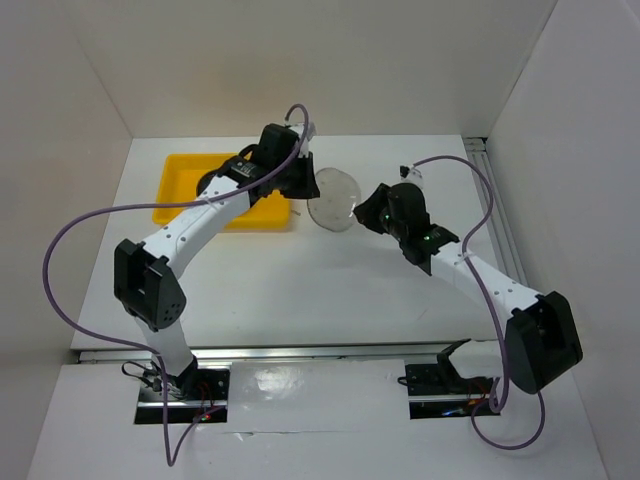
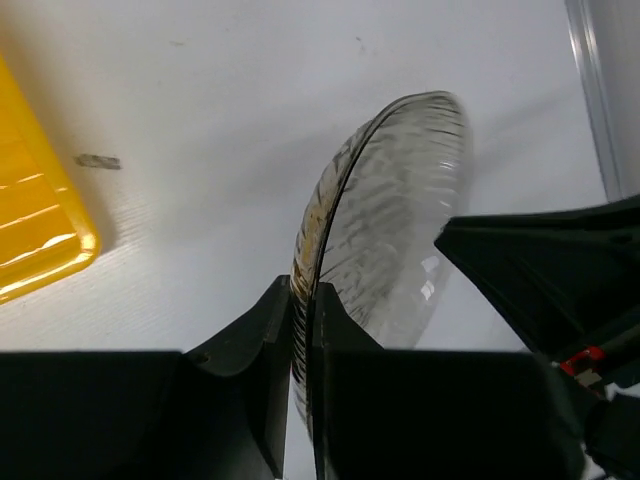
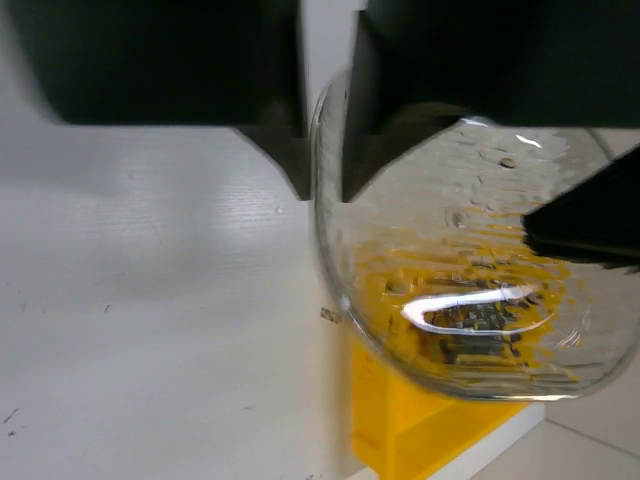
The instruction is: Place the plates into the plastic bin on the countertop
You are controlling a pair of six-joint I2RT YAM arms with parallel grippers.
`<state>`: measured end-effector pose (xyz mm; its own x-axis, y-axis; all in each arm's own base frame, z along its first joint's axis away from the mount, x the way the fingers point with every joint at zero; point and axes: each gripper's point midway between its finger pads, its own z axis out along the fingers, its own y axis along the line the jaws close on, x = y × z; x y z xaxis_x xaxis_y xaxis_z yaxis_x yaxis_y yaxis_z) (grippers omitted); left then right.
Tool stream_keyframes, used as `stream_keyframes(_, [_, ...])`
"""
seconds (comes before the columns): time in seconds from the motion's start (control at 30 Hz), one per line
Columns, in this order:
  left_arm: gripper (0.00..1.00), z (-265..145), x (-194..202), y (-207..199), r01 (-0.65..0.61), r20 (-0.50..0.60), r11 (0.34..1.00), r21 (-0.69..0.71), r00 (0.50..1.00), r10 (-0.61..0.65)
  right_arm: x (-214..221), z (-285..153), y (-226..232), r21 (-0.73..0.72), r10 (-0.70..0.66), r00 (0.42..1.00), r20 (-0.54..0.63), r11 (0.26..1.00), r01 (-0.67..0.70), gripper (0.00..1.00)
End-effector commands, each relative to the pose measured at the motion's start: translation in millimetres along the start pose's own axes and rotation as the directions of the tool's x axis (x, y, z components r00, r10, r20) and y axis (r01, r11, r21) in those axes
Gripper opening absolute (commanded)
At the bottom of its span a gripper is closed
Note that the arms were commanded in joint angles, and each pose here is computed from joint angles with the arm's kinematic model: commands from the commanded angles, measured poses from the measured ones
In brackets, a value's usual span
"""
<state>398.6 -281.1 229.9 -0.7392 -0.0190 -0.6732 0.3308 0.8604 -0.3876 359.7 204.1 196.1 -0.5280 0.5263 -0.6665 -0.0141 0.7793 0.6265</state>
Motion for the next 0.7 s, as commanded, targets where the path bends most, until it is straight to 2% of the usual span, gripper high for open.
stream_keyframes(0.0, [0.0,-13.3,-28.8,53.8,0.021,0.121,0.953,-0.303,0.993,0.016,-25.4,-22.9,35.3,-0.126,0.0,0.996,0.084,0.992,0.011,0.32])
stream_keyframes(0.03, [0.0,-19.2,-33.6,65.5,0.036,0.132,0.939,-0.343,0.991,0.01,-18.1,-23.6,24.8,-0.095,-0.005,0.998,0.069,0.995,0.011,0.58])
stream_keyframes(0.07, [0.0,-23.2,-38.0,82.7,0.095,0.15,0.926,-0.366,0.988,-0.042,-23.6,-28.4,20.9,-0.089,0.002,0.996,0.091,0.996,0.007,0.89])
stream_keyframes(0.1, [0.0,-28.7,-45.0,93.0,0.126,0.17,0.917,-0.378,0.983,-0.065,-22.7,-30.6,13.4,-0.073,0.003,0.996,0.089,0.997,0.003,0.98])
stream_keyframes(0.13, [0.0,-30.1,-47.3,100.2,0.155,0.171,0.92,-0.36,0.98,-0.098,-13.8,-31.3,0.7,-0.046,0.0,0.997,0.082,0.999,0.004,1.0])
stream_keyframes(0.2, [0.0,-42.6,-62.9,141.4,0.257,0.229,0.89,-0.375,0.957,-0.18,-13.8,-39.1,-11.8,-0.034,0.008,0.995,0.097,0.999,-0.005,1.0])
stream_keyframes(0.27, [0.0,-49.0,-73.9,161.1,0.311,0.266,0.893,-0.325,0.936,-0.229,4.8,-41.1,-26.1,-0.03,0.016,0.998,0.056,0.999,-0.014,1.0])
stream_keyframes(0.3, [0.0,-59.2,-82.2,190.1,0.358,0.303,0.877,-0.321,0.916,-0.263,9.2,-44.8,-28.2,-0.038,0.016,0.999,0.048,0.999,-0.014,1.0])
stream_keyframes(0.37, [0.0,-47.3,-74.1,211.3,0.403,0.274,0.879,-0.255,0.902,-0.334,26.2,-45.8,-42.4,-0.031,0.026,1.0,0.012,0.999,-0.025,1.0])
stream_keyframes(0.43, [0.0,-51.9,-81.5,248.5,0.471,0.319,0.86,-0.198,0.86,-0.398,37.7,-47.8,-46.7,-0.044,0.025,1.0,-0.016,0.999,-0.025,1.0])
stream_keyframes(0.47, [0.0,-39.7,-69.3,254.7,0.484,0.265,0.864,-0.139,0.859,-0.439,45.6,-48.7,-54.5,-0.031,0.024,0.999,-0.029,0.999,-0.025,1.0])
stream_keyframes(0.53, [0.0,-42.8,-72.4,282.5,0.53,0.288,0.843,-0.094,0.825,-0.486,54.2,-49.0,-57.3,-0.039,0.023,0.998,-0.053,0.999,-0.025,1.0])
stream_keyframes(0.67, [0.0,-33.3,-64.6,304.8,0.562,0.241,0.827,0.016,0.801,-0.549,65.8,-48.8,-66.4,-0.031,0.013,0.997,-0.076,0.999,-0.016,1.0])
